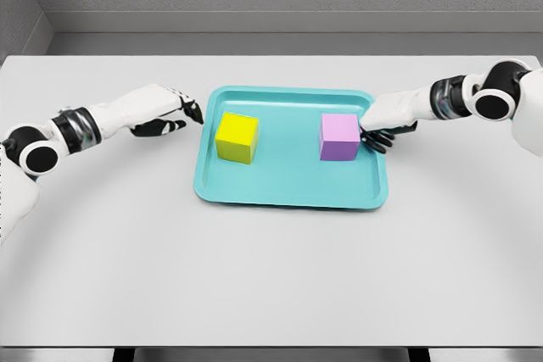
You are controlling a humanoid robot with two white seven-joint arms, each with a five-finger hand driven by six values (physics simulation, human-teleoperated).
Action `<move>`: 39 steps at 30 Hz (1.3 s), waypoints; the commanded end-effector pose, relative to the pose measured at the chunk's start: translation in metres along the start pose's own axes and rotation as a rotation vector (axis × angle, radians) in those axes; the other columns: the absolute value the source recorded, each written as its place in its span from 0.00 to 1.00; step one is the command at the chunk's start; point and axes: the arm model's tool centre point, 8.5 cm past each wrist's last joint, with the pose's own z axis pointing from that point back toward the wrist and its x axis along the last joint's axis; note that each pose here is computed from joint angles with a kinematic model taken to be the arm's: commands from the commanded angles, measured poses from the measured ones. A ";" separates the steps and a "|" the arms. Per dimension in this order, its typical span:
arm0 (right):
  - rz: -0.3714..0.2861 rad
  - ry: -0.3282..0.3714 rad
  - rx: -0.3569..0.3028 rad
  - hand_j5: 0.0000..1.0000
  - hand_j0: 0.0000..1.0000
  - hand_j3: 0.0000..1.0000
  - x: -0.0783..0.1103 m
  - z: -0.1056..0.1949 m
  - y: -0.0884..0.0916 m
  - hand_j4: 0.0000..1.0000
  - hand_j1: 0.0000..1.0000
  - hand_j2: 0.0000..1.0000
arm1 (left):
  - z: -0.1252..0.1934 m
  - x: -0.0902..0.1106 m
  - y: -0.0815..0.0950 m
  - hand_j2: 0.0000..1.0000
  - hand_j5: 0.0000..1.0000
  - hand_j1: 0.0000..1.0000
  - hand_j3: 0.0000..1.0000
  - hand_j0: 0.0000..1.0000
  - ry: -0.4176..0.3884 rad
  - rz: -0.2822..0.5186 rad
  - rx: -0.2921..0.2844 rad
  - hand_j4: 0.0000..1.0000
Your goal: Push two cubes
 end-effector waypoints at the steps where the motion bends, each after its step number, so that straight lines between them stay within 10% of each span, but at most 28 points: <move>1: -0.003 -0.004 -0.005 0.14 0.14 0.14 0.001 -0.001 -0.002 0.14 0.14 0.14 | -0.003 -0.001 -0.004 0.53 0.53 0.53 0.53 0.53 0.004 0.013 -0.004 0.53; 39: 0.038 -0.042 -0.011 0.14 0.14 0.14 0.017 -0.019 -0.020 0.14 0.14 0.14 | -0.028 0.022 -0.009 0.52 0.52 0.52 0.52 0.52 -0.050 0.009 0.000 0.52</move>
